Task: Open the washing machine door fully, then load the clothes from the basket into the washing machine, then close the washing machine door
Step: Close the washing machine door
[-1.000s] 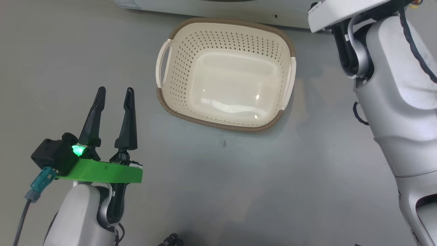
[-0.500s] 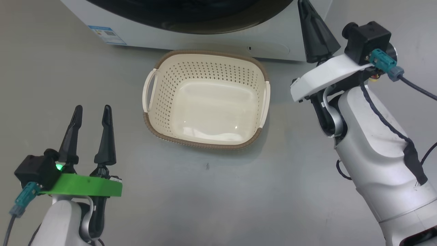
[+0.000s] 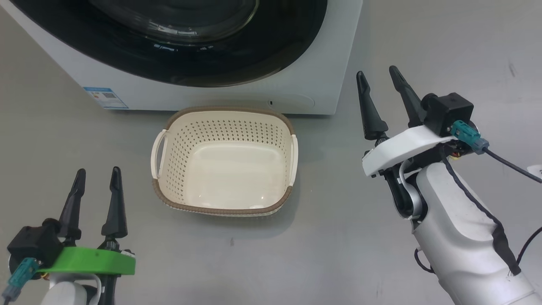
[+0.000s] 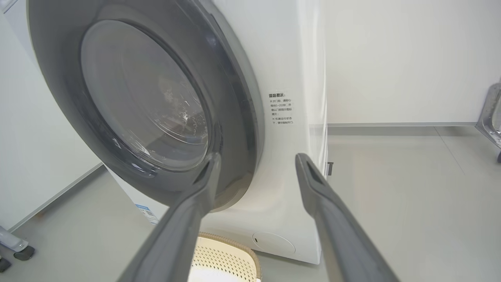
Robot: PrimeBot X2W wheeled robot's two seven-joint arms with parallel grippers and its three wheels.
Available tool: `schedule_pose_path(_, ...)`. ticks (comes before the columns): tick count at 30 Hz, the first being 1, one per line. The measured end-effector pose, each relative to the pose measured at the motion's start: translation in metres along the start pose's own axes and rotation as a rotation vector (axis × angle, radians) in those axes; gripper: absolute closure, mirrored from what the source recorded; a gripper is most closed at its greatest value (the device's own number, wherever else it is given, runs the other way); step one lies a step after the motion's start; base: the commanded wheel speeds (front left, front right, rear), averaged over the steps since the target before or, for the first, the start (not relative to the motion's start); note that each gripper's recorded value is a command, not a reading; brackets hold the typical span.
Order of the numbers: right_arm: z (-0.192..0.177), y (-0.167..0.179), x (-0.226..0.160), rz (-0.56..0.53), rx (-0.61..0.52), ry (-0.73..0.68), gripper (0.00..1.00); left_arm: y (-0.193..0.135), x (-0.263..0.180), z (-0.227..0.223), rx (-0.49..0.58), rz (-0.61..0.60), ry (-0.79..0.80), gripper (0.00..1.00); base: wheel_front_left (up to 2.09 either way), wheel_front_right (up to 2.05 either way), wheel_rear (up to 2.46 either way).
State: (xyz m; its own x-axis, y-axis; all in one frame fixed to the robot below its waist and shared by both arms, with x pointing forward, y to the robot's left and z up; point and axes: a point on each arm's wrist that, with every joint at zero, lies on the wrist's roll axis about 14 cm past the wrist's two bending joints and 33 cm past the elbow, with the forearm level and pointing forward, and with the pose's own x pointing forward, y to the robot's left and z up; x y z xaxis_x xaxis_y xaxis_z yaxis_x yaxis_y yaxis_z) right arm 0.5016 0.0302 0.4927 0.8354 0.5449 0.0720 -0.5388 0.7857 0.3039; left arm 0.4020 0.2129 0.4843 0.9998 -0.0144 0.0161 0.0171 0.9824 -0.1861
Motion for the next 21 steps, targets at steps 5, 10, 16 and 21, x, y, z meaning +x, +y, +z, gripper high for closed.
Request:
schedule_pose_path(5,0.017,-0.009,-0.024,-0.059,-0.010,-0.035,0.00,0.002,-0.011,0.003,-0.002,0.011,-0.006,0.00,0.00,0.00,0.00)
schedule_pose_path(10,0.023,-0.016,-0.054,-0.114,-0.015,-0.041,0.00,0.007,-0.026,-0.002,-0.003,0.032,0.012,0.00,0.00,0.00,0.00)
schedule_pose_path(16,0.039,-0.030,-0.089,-0.198,-0.036,-0.078,0.00,0.002,-0.035,0.001,0.003,0.019,0.001,0.00,0.00,0.00,0.00)
schedule_pose_path(21,0.045,-0.034,-0.117,-0.250,-0.042,-0.094,0.00,0.000,-0.041,0.004,0.006,0.015,-0.009,0.00,0.00,0.00,0.00)
